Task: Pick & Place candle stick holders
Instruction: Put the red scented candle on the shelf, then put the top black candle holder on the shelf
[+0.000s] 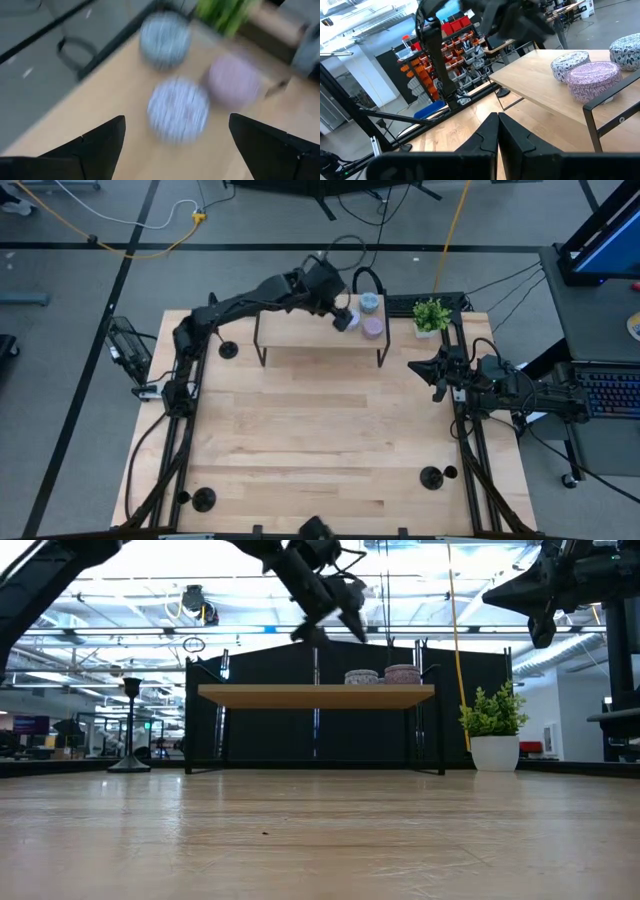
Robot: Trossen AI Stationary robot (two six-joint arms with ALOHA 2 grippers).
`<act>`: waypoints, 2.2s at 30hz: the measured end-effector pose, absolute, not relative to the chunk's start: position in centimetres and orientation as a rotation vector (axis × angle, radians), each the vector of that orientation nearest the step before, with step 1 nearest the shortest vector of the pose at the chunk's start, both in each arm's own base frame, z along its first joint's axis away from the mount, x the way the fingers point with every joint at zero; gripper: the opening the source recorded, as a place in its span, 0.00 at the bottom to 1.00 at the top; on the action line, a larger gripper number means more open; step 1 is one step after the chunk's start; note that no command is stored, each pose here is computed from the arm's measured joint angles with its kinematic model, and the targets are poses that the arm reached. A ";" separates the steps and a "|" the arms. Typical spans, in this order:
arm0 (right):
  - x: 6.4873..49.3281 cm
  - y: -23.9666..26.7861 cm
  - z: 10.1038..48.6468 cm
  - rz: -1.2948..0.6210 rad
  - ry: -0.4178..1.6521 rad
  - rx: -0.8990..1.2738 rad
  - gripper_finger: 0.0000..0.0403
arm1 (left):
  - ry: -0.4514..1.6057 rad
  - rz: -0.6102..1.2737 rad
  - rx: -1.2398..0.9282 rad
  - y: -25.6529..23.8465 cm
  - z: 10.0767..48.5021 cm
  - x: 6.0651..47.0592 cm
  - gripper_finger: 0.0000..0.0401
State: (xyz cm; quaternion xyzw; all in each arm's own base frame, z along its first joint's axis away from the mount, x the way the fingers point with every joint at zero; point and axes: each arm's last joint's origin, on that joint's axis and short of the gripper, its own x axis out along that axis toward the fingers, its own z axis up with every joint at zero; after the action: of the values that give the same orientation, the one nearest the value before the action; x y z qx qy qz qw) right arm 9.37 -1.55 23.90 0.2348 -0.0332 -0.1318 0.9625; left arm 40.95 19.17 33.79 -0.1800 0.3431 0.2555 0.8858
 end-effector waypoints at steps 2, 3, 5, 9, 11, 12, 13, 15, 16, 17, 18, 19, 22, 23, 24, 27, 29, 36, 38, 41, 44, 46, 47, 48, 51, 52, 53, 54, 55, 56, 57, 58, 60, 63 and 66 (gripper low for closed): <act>9.4 -1.5 23.9 -0.267 -0.067 0.476 0.00 | 0.796 0.591 -0.359 18.4 33.7 40.2 0.90; 9.4 -1.5 23.9 -0.267 -0.067 0.475 0.00 | 0.837 0.622 -0.351 18.1 33.5 39.9 0.90; 9.4 -1.5 23.9 -0.267 -0.066 0.474 0.00 | 0.909 0.656 -0.347 17.7 33.1 39.5 0.87; 9.4 -1.5 23.9 -0.268 -0.063 0.465 0.00 | 0.956 0.647 -0.349 17.5 31.5 40.4 0.78; 9.4 -1.5 23.9 -0.268 -0.062 0.463 0.00 | 0.953 0.635 -0.351 17.6 31.0 40.9 0.73; 9.4 -1.5 23.9 -0.268 -0.062 0.462 0.00 | 0.951 0.630 -0.353 17.6 30.7 41.1 0.70; 9.4 -1.5 23.9 -0.268 -0.062 0.463 0.00 | 0.950 0.627 -0.355 17.7 30.5 41.2 0.68; 9.4 -1.5 23.9 -0.267 -0.062 0.468 0.00 | 0.955 0.632 -0.357 18.0 30.0 41.4 0.63; 9.4 -1.5 23.9 -0.268 -0.062 0.467 0.00 | 0.953 0.634 -0.358 18.2 29.9 41.5 0.61; 9.4 -1.5 23.9 -0.267 -0.062 0.467 0.00 | 0.955 0.637 -0.358 18.4 29.7 41.5 0.59; 9.4 -1.5 23.9 -0.267 -0.062 0.468 0.00 | 0.960 0.639 -0.359 18.6 29.4 41.6 0.57; 9.4 -1.5 23.9 -0.268 -0.061 0.468 0.00 | 0.949 0.639 -0.360 18.7 29.3 41.8 0.56; 9.4 -1.5 23.8 -0.268 -0.059 0.468 0.00 | 0.915 0.615 -0.389 19.1 29.2 42.0 0.51; 9.4 -1.5 23.8 -0.268 -0.059 0.468 0.00 | 0.893 0.600 -0.395 19.1 29.3 42.2 0.49; 9.4 -1.5 23.8 -0.267 -0.059 0.468 0.00 | 0.866 0.587 -0.398 19.2 29.5 42.4 0.48; 9.4 -1.5 23.8 -0.268 -0.059 0.466 0.00 | 0.828 0.573 -0.400 19.4 29.5 42.8 0.44; 9.4 -1.5 23.8 -0.268 -0.058 0.466 0.00 | 0.812 0.564 -0.402 19.5 29.5 43.0 0.42; 9.4 -1.5 23.8 -0.268 -0.058 0.464 0.00 | 0.826 0.574 -0.420 19.6 30.2 42.1 0.36; 9.4 -1.5 23.8 -0.268 -0.058 0.464 0.00 | 0.833 0.581 -0.432 19.3 31.4 41.2 0.35; 9.4 -1.5 23.8 -0.268 -0.058 0.463 0.00 | 0.860 0.596 -0.461 18.2 33.4 39.5 0.33; 9.4 -1.5 23.8 -0.268 -0.057 0.454 0.00 | 0.888 0.655 -0.466 16.2 35.6 37.5 0.32; 9.4 -1.5 23.8 -0.268 -0.056 0.453 0.00 | 0.911 0.712 -0.452 14.6 37.0 36.1 0.30; 9.4 -1.5 23.8 -0.268 -0.056 0.453 0.00 | 0.920 0.743 -0.448 13.9 37.8 35.2 0.29; 9.4 -1.5 23.8 -0.268 -0.055 0.453 0.00 | 0.937 0.780 -0.445 13.2 38.4 34.3 0.28; 9.4 -1.5 23.8 -0.269 -0.052 0.453 0.00 | 0.970 0.899 -0.446 11.1 39.9 31.8 0.25; 9.4 -1.5 23.8 -0.270 -0.050 0.453 0.00 | 0.986 0.943 -0.452 10.6 40.2 30.9 0.24; 9.4 -1.5 23.8 -0.270 -0.050 0.453 0.00 | 1.003 0.989 -0.465 10.2 40.6 29.9 0.23; 9.4 -1.5 23.7 -0.269 -0.048 0.453 0.00 | 1.006 1.032 -0.486 9.9 41.0 29.0 0.22; 9.4 -1.5 23.7 -0.270 -0.046 0.453 0.00 | 0.974 1.053 -0.501 9.9 41.2 28.6 0.21; 9.4 -1.5 23.7 -0.270 -0.045 0.453 0.00 | 0.950 1.052 -0.510 9.7 41.5 28.0 0.20; 9.4 -1.5 23.7 -0.269 -0.045 0.453 0.00 | 0.935 1.044 -0.530 9.6 41.8 27.3 0.19; 9.4 -1.5 23.7 -0.269 -0.045 0.453 0.00 | 0.935 1.052 -0.538 9.7 42.1 26.5 0.18; 9.4 -1.5 23.7 -0.269 -0.046 0.455 0.00 | 0.917 1.091 -0.560 9.7 42.3 25.3 0.18; 9.4 -1.5 23.7 -0.268 -0.045 0.456 0.00 | 0.890 1.148 -0.576 10.3 42.4 22.9 0.20; 9.4 -1.5 23.7 -0.269 -0.039 0.456 0.00 | 0.884 1.212 -0.608 10.9 42.0 20.6 0.23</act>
State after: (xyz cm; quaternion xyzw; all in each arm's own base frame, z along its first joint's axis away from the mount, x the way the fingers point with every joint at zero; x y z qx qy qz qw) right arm 9.37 -1.53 23.65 0.2255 -0.0193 -0.1328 0.9650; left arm 20.65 10.87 42.01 -0.2718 0.3951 0.5420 0.6901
